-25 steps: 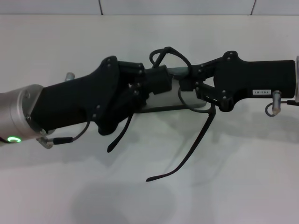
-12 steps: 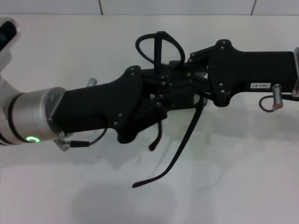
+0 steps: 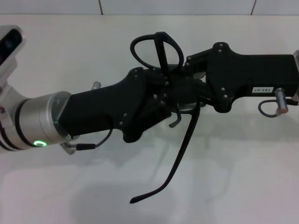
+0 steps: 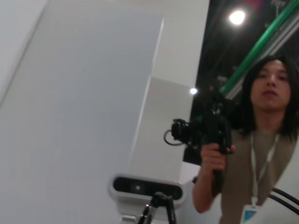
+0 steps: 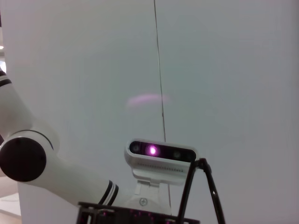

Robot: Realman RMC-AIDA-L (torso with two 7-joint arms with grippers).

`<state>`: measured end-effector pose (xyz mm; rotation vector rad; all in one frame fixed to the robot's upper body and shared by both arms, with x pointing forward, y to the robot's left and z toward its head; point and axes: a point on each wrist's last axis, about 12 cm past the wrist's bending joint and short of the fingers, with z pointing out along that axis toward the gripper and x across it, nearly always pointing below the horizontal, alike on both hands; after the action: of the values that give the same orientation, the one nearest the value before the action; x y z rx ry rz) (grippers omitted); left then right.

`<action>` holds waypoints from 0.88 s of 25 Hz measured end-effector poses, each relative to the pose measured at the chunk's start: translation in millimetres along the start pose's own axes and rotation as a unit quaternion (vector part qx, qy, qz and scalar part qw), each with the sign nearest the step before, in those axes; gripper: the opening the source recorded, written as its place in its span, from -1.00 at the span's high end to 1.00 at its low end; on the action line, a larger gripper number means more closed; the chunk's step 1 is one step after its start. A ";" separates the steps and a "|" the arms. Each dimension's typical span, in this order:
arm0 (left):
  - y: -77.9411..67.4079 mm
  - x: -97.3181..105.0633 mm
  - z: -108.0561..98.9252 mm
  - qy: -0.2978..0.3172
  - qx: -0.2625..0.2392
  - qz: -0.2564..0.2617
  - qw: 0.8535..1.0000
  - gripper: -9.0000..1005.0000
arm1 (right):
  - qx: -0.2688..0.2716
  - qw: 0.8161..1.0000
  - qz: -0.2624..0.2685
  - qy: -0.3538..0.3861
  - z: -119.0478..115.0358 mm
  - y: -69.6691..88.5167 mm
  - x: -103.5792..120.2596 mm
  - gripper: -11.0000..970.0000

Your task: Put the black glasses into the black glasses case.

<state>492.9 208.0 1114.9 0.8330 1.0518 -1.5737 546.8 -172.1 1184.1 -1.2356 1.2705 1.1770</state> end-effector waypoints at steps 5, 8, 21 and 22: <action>-1.8 2.0 -3.7 -0.016 -0.016 0.007 1.000 0.89 | 0.004 1.000 0.009 -0.004 -2.7 1.9 4.1 0.78; -2.7 3.1 -4.4 -0.018 -0.018 0.005 1.000 0.89 | 0.003 1.000 0.012 -0.013 -4.1 2.7 5.6 0.78; -4.4 8.8 -7.8 -0.041 -0.042 -0.012 0.998 0.88 | -0.008 0.999 0.020 -0.037 -9.2 8.4 9.6 0.78; -4.4 9.1 -8.0 -0.042 -0.042 -0.012 0.998 0.88 | -0.008 0.999 0.021 -0.038 -9.4 8.8 9.9 0.78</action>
<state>486.5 212.4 1104.6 0.6938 1.0648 -1.5598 537.8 -181.9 1174.9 -1.1710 1.2375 1.2550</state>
